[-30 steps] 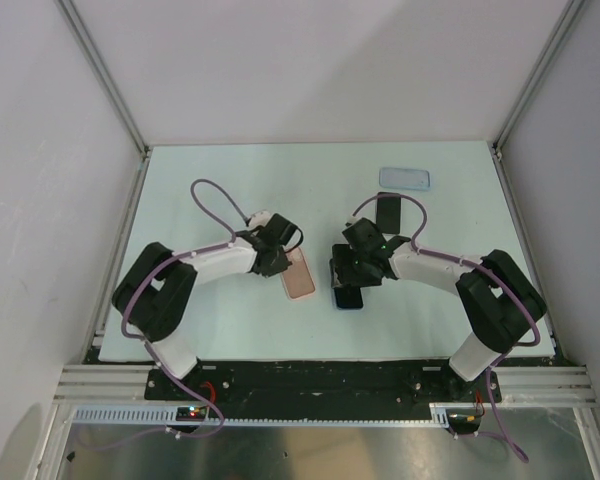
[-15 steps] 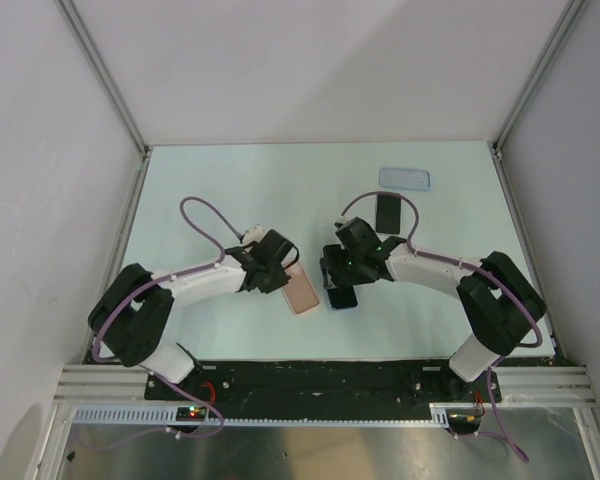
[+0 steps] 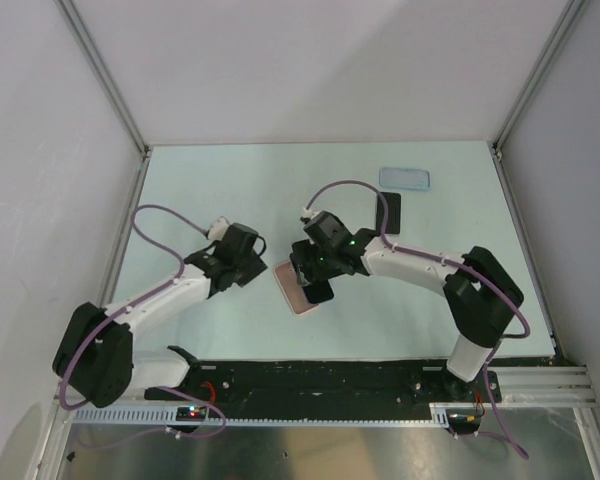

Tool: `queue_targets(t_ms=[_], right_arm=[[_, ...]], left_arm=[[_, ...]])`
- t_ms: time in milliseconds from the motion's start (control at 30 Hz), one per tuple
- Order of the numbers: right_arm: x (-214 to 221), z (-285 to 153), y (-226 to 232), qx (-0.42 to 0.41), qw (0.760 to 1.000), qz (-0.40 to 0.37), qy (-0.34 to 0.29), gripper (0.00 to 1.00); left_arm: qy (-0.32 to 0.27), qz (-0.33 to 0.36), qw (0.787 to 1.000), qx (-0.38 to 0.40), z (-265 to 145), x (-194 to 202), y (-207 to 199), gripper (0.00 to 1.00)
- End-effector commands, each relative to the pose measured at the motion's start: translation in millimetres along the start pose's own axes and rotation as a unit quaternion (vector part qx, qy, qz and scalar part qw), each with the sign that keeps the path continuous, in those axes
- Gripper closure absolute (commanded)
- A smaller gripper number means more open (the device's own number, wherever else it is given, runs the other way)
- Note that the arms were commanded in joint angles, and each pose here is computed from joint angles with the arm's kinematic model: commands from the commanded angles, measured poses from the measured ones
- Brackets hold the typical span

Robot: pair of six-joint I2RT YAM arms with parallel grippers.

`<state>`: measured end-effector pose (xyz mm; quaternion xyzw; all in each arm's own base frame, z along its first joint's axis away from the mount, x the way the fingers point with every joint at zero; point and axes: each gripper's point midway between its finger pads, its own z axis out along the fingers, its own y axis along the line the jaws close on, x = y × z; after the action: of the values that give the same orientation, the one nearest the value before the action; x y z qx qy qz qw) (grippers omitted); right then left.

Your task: Put the phone into the phone case

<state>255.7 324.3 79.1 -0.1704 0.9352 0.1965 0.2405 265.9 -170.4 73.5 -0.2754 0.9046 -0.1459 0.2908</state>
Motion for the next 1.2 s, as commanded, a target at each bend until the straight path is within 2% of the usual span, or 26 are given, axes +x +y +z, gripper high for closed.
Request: queue_targets(t_ms=[0,500,1033,1167], right_arm=[[-13.2,7.1,17.7,0.016,0.999,-0.028,-0.007,0.54],[-15.2,41.6,30.3,0.109,0.991,-0.078,-0.018,0.54],[-11.3,43.4,36.3,0.114,0.991,-0.049,-0.045,0.46],[-9.8,42.9,42.5,0.111,0.991,-0.051,-0.051,0.41]], left_arm=[[-0.036,-0.010,0.999,-0.002,-6.4,-27.7,15.6,0.59],[-0.032,-0.009,0.999,-0.006,-4.3,-30.2,24.9,0.59],[-0.026,-0.011,1.000,0.003,-3.3,-25.8,24.8,0.59],[-0.028,-0.010,1.000,0.005,-4.7,-26.1,24.8,0.59]])
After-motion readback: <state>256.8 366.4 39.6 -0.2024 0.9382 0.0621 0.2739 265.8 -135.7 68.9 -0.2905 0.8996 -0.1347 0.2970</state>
